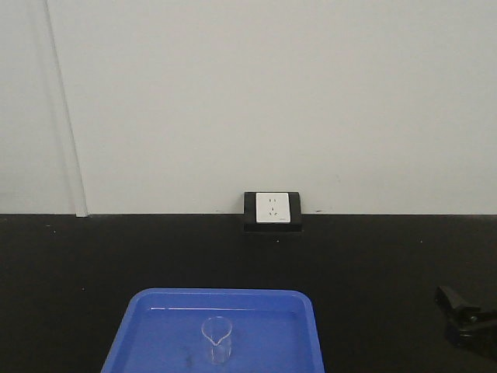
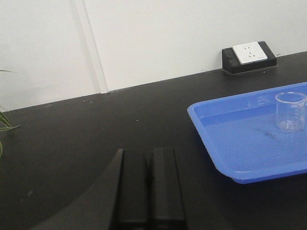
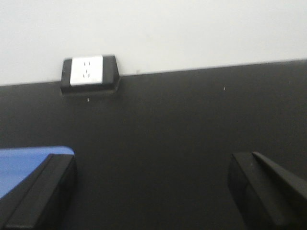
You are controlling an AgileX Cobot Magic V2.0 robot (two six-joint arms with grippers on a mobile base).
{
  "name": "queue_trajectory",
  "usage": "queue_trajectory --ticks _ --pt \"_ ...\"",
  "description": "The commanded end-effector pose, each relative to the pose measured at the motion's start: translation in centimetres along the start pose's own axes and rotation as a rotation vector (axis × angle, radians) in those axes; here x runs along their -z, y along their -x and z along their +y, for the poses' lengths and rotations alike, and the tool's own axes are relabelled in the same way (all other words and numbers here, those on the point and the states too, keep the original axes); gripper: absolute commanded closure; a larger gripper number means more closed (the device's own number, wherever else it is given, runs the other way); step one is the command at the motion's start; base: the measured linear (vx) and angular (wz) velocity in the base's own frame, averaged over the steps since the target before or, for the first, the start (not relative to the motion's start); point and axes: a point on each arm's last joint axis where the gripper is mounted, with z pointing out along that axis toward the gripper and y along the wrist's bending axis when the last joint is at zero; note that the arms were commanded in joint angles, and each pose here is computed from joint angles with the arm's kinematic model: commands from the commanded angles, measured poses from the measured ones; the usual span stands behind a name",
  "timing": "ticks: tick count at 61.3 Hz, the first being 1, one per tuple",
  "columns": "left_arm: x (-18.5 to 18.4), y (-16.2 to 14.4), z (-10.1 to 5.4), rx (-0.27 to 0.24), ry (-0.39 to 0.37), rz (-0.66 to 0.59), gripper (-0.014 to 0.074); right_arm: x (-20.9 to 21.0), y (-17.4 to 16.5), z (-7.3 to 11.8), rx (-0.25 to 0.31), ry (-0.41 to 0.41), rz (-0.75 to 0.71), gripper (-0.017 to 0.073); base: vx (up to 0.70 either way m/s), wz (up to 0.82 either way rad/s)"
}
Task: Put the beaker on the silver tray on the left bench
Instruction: 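Move the right gripper toward the glass beaker in the blue tray, then lower the right gripper around the beaker and close on it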
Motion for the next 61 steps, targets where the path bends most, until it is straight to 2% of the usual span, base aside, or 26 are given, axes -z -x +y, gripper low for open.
queue_trajectory --ticks 1,5,9,14,23,37,50,61 --pt "0.0 0.1 -0.1 0.011 -0.006 -0.072 0.0592 -1.1 0.6 1.5 0.064 0.078 -0.053 -0.0126 0.0 0.0" --pt "0.0 0.1 -0.1 0.011 -0.006 -0.072 0.0592 -2.4 -1.0 3.4 0.135 0.165 0.001 -0.0112 0.0 0.0" --pt "0.0 0.1 -0.1 0.011 -0.006 -0.072 0.0592 -3.5 -2.6 5.7 0.174 0.259 0.024 -0.0103 0.0 0.0" --pt "0.0 0.1 -0.1 0.011 -0.006 -0.072 0.0592 -4.6 -4.3 8.0 0.186 0.355 0.004 -0.0094 0.0 0.0" --pt "0.0 0.1 -0.1 0.011 -0.006 -0.072 0.0592 -6.5 -7.1 10.9 0.187 0.468 -0.022 -0.0091 0.0 0.0" --pt "0.0 0.1 -0.1 0.011 -0.006 -0.072 0.0592 -10.2 -9.8 15.1 0.227 0.576 0.004 -0.0085 0.0 0.0" --pt "0.0 0.1 -0.1 0.011 -0.006 -0.072 0.0592 -13.7 -10.0 16.8 0.172 0.576 0.002 -0.0079 0.0 0.0" --pt "0.0 0.1 -0.1 0.011 -0.006 -0.072 0.0592 -15.6 -10.2 18.2 0.191 0.634 0.009 -0.0075 0.0 0.0"
